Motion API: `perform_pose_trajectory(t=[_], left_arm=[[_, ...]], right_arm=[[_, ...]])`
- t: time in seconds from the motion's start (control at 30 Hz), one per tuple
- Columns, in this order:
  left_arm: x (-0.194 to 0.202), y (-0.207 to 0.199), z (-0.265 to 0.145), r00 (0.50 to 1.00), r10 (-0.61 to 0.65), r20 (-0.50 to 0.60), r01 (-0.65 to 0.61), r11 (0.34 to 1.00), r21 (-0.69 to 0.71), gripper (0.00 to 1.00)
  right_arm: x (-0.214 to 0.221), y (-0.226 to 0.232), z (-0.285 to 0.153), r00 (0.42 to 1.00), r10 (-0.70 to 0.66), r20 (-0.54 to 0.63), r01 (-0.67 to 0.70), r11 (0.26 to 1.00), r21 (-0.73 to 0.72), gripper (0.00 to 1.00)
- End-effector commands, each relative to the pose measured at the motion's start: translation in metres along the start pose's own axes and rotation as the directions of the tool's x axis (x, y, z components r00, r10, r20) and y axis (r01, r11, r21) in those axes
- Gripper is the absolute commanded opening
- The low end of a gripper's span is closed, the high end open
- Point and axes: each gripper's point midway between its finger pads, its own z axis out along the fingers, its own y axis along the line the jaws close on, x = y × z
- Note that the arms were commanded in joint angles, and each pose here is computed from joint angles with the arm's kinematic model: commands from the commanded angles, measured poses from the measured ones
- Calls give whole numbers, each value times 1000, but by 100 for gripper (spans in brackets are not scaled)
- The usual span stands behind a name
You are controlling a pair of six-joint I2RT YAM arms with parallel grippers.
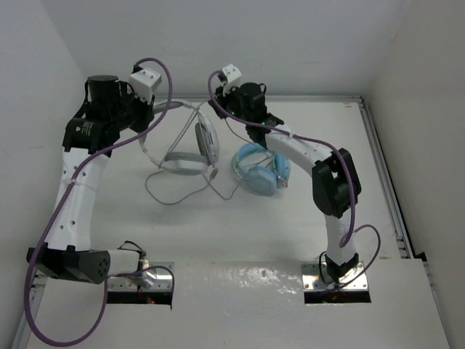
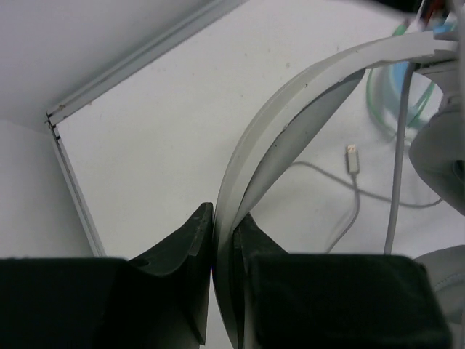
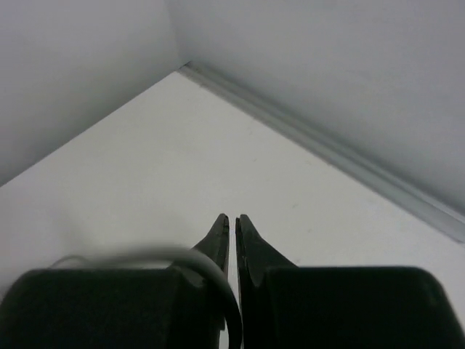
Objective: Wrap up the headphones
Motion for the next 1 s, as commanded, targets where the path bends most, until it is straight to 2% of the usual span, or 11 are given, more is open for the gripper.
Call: perform_pose_trajectory(t=[0.0, 0.07, 0.13, 0.2, 0.3, 0.4, 0.57, 0.7, 0.83, 0.93, 0.97], left_arm=[[-52, -13, -40, 974, -175, 146, 167, 984, 61, 0], [-81, -8, -56, 954, -192, 229, 183, 981, 57, 0], [-102, -5, -63, 936, -211, 283, 202, 977, 61, 0], [-128, -3, -81, 911, -214, 352, 200, 977, 77, 0], [-155, -4, -95, 878, -249, 408, 218, 968, 120, 0], [-172, 3, -100, 848, -274, 454, 251, 961, 113, 0], [-201, 33, -116, 787, -266, 556, 310, 951, 16, 0], [-218, 44, -122, 739, -299, 603, 368, 930, 10, 0], [-220, 66, -120, 720, -298, 627, 414, 909, -43, 0], [-214, 86, -111, 708, -322, 629, 460, 886, -63, 0], [-209, 97, -108, 695, -345, 631, 491, 869, -65, 0]], right_arm=[[-15, 45, -19, 975, 145, 167, -83, 940, -331, 7], [-13, 69, -30, 939, 258, 229, -136, 887, -442, 14], [4, 87, -29, 924, 322, 206, -184, 848, -498, 22], [11, 99, -21, 921, 331, 204, -187, 836, -515, 40], [44, 117, 2, 943, 304, 133, -203, 846, -493, 56], [79, 127, 16, 965, 247, 87, -187, 881, -434, 65], [126, 135, 17, 965, 262, 16, -233, 885, -402, 69], [154, 135, 12, 966, 257, -14, -246, 907, -342, 67], [186, 123, -6, 965, 255, -68, -263, 926, -270, 66], [206, 124, -20, 960, 250, -122, -274, 926, -258, 43], [210, 126, -24, 959, 252, -134, -279, 924, -262, 23]])
